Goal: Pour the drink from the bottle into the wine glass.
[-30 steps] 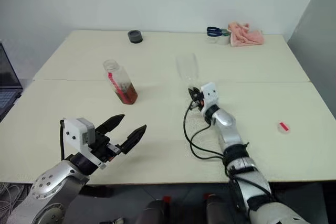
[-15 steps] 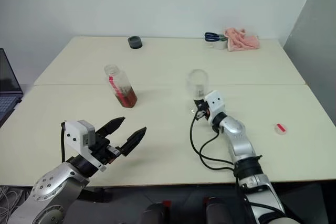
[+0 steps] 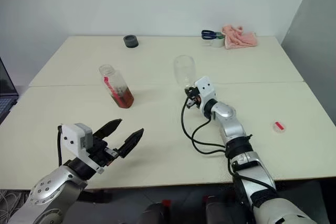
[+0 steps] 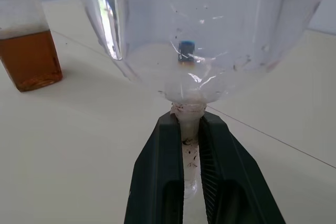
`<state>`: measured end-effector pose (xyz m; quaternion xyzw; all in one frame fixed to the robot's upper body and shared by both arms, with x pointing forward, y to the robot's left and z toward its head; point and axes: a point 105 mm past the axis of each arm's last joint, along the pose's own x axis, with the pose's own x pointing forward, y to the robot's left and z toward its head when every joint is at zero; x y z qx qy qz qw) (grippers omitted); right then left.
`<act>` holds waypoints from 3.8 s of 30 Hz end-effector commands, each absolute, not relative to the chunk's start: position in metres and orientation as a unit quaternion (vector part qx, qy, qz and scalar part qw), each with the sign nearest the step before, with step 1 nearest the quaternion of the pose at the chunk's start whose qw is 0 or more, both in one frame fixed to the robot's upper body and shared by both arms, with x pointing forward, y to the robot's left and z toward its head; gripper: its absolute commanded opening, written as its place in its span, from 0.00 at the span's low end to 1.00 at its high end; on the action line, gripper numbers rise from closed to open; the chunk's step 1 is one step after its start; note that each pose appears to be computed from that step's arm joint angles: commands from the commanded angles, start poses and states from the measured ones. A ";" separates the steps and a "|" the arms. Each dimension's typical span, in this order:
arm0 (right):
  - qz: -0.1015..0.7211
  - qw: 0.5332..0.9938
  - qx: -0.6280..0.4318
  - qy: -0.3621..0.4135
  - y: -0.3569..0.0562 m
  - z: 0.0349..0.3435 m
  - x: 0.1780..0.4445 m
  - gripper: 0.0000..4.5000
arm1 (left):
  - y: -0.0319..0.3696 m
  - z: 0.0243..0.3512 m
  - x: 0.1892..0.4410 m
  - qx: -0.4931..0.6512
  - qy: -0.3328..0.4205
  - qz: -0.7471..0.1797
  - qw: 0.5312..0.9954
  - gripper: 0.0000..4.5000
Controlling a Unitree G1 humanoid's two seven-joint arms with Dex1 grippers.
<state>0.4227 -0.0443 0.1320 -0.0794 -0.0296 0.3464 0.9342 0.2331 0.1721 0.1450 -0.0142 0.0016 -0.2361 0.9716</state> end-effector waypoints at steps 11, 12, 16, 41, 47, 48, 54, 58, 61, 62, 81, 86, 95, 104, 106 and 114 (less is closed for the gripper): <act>0.333 0.938 -0.092 -0.037 -0.054 0.140 0.436 0.03 | 0.175 0.163 0.234 0.016 -0.038 -0.234 0.971 1.00; 0.331 0.938 -0.090 -0.036 -0.055 0.139 0.436 0.11 | 0.175 0.164 0.236 0.017 -0.040 -0.234 0.971 1.00; 0.346 0.934 -0.089 -0.026 -0.054 0.131 0.432 0.40 | 0.175 0.166 0.238 0.018 -0.041 -0.235 0.971 1.00; 0.372 0.924 -0.084 -0.032 -0.085 0.135 0.385 0.99 | 0.178 0.163 0.249 0.004 -0.049 -0.190 0.981 1.00; 0.420 0.901 -0.102 -0.034 -0.097 0.155 0.353 0.99 | 0.211 0.154 0.258 0.016 -0.046 -0.083 0.995 1.00; 0.435 0.894 -0.105 -0.033 -0.099 0.158 0.344 0.99 | 0.218 0.151 0.260 0.026 -0.044 -0.058 0.997 1.00; 0.597 0.800 -0.056 -0.012 -0.093 0.191 0.273 0.99 | 0.241 0.149 0.278 0.014 -0.057 0.022 0.998 1.00; 0.624 0.779 -0.042 -0.031 -0.082 0.218 0.260 0.99 | 0.246 0.154 0.290 0.014 -0.066 0.016 0.998 1.00; 0.624 0.779 -0.035 -0.052 -0.072 0.231 0.261 0.99 | 0.244 0.156 0.299 0.016 -0.064 -0.004 0.998 1.00; 0.622 0.781 -0.032 -0.055 -0.070 0.232 0.261 0.99 | 0.245 0.157 0.301 0.017 -0.064 -0.006 0.998 1.00; 0.601 0.795 -0.026 -0.077 -0.062 0.239 0.260 0.99 | 0.238 0.168 0.342 0.032 -0.068 -0.064 0.995 1.00; 0.591 0.803 -0.020 -0.078 -0.063 0.240 0.263 0.99 | 0.234 0.166 0.351 0.036 -0.065 -0.079 0.994 1.00; 0.591 0.803 -0.023 -0.076 -0.065 0.240 0.263 0.99 | 0.231 0.171 0.379 0.056 -0.073 -0.088 0.992 1.00; 0.590 0.803 -0.026 -0.079 -0.065 0.243 0.262 0.99 | 0.219 0.175 0.410 0.066 -0.083 -0.117 0.987 1.00; 0.587 0.805 -0.027 -0.081 -0.065 0.244 0.262 0.99 | 0.221 0.172 0.415 0.063 -0.083 -0.117 0.988 1.00; 0.575 0.814 -0.024 -0.078 -0.067 0.242 0.262 0.99 | 0.226 0.151 0.423 0.067 -0.062 -0.120 0.989 1.00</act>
